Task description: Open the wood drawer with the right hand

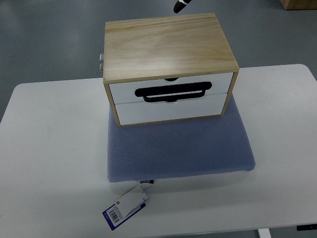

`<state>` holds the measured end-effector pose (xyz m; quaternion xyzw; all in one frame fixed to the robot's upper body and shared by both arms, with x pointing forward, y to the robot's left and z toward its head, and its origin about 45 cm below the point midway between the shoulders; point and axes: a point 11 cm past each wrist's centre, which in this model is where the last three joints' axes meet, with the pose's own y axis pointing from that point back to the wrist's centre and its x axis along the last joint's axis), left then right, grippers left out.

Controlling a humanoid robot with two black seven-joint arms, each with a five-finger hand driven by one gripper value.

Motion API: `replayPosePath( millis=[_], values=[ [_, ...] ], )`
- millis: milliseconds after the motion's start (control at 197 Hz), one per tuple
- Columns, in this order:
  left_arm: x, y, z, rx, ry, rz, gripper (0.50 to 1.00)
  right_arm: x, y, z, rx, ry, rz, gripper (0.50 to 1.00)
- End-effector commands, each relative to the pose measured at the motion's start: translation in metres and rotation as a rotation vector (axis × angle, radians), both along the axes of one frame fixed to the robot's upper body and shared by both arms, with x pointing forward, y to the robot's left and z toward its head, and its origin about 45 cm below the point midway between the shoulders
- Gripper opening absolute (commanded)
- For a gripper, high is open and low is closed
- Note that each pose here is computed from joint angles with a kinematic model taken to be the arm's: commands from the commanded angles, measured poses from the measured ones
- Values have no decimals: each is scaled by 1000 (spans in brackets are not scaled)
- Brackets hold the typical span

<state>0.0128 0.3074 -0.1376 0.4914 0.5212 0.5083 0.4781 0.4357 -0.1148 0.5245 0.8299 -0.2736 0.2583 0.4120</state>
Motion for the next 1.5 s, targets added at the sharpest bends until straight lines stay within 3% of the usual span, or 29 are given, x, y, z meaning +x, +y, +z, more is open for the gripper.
replayPosePath(
  millis=[0,142,356,559,722,1495],
  values=[
    [0,-1,0,-2,0,0,1000,-36,32,-16,-114,25,126,946],
    [0,-1,0,-2,0,0,1000,-70,56,-35,-207,44,229,944],
    [1,-1,0,-4,-2,-1,1000,-78,80,-57,-254,57,264,944],
    [0,1,0,2,0,1,1000,-75,82,-78,-315,68,214,944],
    [0,1,0,2,0,1,1000,-73,73,-111,-320,174,138,944],
    [0,2,0,7,0,2,1000,-51,37,-161,-381,210,37,944]
  ],
)
